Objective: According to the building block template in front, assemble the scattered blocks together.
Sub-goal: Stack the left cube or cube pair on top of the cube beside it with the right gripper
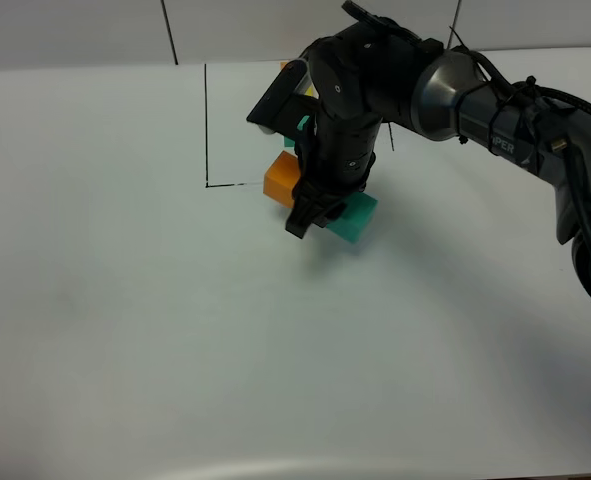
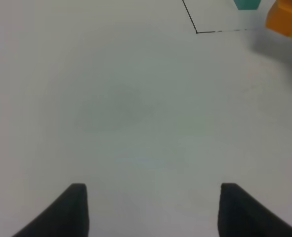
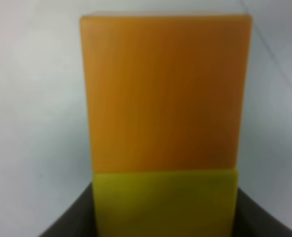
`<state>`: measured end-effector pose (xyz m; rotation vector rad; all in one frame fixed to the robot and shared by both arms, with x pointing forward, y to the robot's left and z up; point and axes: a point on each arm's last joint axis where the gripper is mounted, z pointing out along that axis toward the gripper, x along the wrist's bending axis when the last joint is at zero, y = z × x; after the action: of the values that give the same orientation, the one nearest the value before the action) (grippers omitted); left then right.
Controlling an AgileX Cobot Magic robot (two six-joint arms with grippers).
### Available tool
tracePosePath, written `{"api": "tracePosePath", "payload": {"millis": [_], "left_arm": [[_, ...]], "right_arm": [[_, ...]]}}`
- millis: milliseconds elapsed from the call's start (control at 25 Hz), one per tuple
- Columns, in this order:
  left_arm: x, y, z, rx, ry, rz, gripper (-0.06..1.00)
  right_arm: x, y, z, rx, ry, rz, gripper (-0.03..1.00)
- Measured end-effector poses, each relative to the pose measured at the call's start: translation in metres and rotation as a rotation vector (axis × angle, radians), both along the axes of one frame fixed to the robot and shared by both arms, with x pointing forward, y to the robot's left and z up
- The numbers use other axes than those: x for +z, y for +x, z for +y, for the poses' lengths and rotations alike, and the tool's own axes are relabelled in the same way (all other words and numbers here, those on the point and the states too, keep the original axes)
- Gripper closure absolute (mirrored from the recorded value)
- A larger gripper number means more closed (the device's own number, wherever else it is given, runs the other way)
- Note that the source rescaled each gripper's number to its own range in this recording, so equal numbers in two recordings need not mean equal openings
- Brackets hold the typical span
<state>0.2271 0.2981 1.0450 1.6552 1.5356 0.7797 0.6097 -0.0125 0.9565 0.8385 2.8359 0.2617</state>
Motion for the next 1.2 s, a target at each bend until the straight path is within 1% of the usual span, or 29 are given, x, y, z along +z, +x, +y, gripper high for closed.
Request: {"api": "tracePosePath", "payload": {"millis": [160,200,320,440,560,840,1040,1120,1200], "left_arm": [[0.000,0.000,0.000,0.000,0.000,0.000,0.69],[0.000,0.000,0.000,0.000,0.000,0.000,0.69],[0.000,0.000,0.000,0.000,0.000,0.000,0.69],[0.000,0.000,0.000,0.000,0.000,0.000,0.69],[0.000,0.000,0.000,0.000,0.000,0.000,0.69],[0.000,0.000,0.000,0.000,0.000,0.000,0.69],[0.000,0.000,0.000,0.000,0.000,0.000,0.69],[0.000,0.000,0.000,0.000,0.000,0.000,0.69],[0.000,0.000,0.000,0.000,0.000,0.000,0.69]], "right_arm": [[0.001,-0.003,-0.002,-0.466,0.073,0.086,0.93],[0.000,-0.004,-0.002,-0.562,0.090,0.098,0.93],[-0.003,-0.004,-0.002,-0.751,0.122,0.123,0.93],[-0.013,-0.004,0.000,-0.874,0.132,0.161,0.93],[-0.025,-0.006,0.004,-0.908,0.118,0.185,0.93],[-0.038,-0.011,0.012,-0.905,0.107,0.216,0.93],[-0.046,-0.013,0.019,-0.889,0.112,0.213,0.93],[-0.046,-0.013,0.019,-0.887,0.114,0.212,0.87],[-0.047,-0.013,0.019,-0.856,0.109,0.209,0.70]]}}
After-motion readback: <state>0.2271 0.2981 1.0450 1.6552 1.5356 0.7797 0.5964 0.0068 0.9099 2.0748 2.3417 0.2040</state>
